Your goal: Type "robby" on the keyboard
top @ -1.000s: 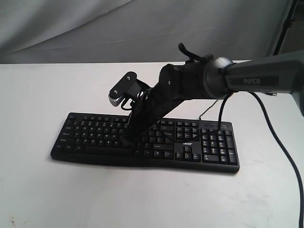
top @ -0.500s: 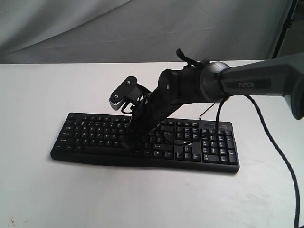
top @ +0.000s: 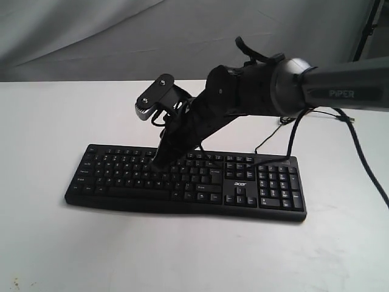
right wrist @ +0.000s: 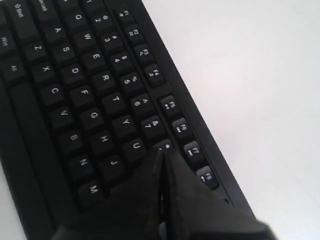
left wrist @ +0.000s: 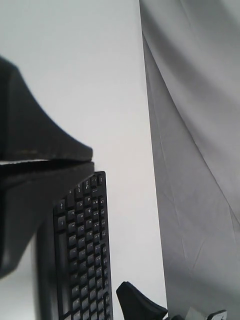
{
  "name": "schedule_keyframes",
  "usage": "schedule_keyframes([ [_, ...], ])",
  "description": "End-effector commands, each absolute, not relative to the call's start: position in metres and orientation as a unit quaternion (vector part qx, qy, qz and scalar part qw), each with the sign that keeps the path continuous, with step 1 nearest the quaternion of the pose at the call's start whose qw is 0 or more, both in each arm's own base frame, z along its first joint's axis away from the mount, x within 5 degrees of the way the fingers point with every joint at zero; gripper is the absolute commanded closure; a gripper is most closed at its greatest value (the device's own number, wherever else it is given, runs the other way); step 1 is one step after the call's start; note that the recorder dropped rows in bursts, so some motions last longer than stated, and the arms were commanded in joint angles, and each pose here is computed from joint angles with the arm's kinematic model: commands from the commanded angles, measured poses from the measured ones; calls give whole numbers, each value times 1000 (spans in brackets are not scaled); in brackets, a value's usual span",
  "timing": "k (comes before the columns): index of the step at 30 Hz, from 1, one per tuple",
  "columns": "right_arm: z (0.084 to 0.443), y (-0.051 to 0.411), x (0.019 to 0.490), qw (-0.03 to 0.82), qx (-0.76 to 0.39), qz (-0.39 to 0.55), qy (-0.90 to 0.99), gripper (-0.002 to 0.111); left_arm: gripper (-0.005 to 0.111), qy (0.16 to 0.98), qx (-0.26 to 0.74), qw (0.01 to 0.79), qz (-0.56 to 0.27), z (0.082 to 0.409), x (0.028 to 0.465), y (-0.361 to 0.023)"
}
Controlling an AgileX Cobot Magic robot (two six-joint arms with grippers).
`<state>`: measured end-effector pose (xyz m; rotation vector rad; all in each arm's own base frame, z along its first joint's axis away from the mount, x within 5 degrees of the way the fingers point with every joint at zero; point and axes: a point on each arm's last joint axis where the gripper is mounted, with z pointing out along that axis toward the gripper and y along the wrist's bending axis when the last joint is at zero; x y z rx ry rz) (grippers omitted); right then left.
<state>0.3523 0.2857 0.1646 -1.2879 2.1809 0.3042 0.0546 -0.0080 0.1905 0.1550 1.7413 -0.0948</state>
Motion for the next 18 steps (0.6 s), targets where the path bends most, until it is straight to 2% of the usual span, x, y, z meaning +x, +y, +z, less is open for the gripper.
schedule_keyframes([
  [1, 164, 303, 337, 288, -508, 122, 803, 108, 107, 762, 71, 642, -43, 190, 55, -8],
  [7, 149, 316, 331, 277, -516, 156, 795, 108, 107, 762, 71, 642, -43, 190, 55, -8],
  [18, 155, 322, 333, 298, -522, 170, 781, 108, 107, 762, 71, 642, -43, 190, 55, -8],
])
